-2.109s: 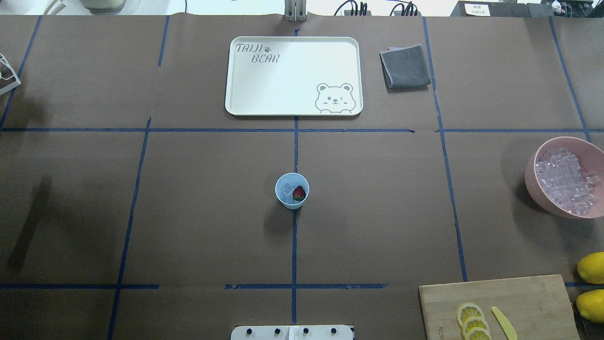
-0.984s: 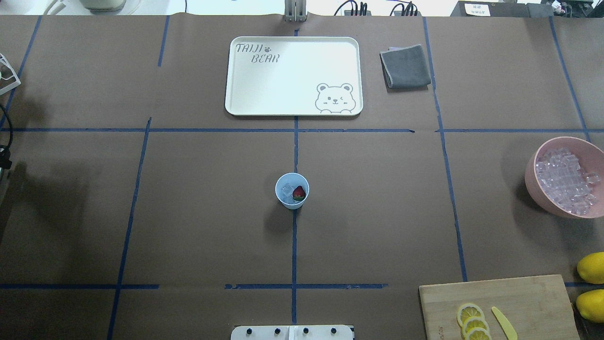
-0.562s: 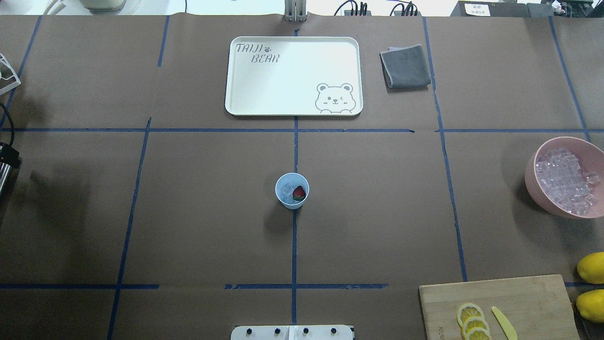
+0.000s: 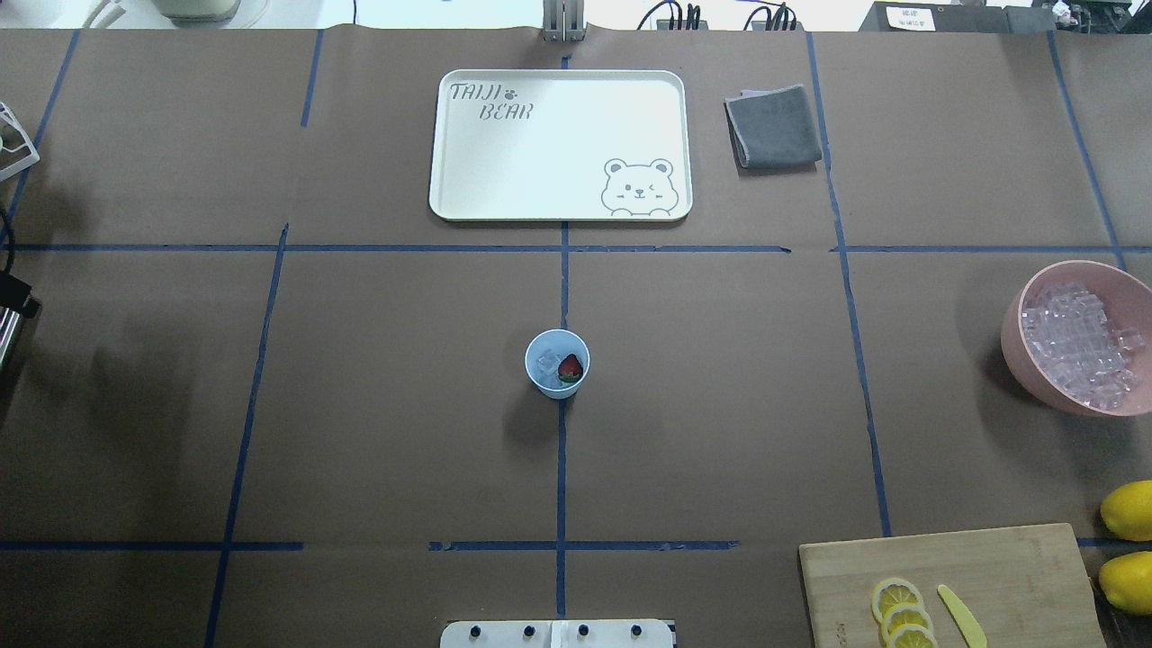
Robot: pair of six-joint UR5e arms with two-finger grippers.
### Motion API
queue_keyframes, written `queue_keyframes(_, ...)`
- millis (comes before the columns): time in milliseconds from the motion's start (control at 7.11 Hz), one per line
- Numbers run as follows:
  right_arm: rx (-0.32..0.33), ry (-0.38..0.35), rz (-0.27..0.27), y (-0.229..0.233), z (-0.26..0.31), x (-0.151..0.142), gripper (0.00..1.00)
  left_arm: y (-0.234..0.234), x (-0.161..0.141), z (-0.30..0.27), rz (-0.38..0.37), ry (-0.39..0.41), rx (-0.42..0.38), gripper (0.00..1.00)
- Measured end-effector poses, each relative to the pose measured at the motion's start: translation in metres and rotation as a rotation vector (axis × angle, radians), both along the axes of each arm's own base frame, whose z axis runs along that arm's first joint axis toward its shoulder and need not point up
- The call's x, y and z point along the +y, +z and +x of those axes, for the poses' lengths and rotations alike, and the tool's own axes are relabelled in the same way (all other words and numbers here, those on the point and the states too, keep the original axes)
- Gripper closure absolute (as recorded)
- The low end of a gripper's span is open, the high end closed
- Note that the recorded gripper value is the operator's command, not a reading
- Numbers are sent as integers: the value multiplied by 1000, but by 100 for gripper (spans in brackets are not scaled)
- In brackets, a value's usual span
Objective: Mash ice and strawberries in cup
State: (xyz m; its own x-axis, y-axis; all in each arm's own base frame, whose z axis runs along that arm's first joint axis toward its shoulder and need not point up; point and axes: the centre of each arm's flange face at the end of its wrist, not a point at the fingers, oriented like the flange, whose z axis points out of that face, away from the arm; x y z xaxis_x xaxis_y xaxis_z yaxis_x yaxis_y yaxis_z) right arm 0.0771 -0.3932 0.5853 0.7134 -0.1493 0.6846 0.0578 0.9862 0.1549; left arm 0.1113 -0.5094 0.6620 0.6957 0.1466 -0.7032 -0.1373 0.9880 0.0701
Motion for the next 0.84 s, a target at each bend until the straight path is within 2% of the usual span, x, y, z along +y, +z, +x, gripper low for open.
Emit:
queue_keyframes(281,0,0,0,0,0,0,1,-6,-18,-100,23,41,-33,0)
queue_keyframes(562,0,0,0,0,0,0,1,-9,-17,-179,-2,-25,-20,0)
queue_keyframes(844,0,0,-1,0,0,0,1,-9,-10,-212,-9,-84,7,0)
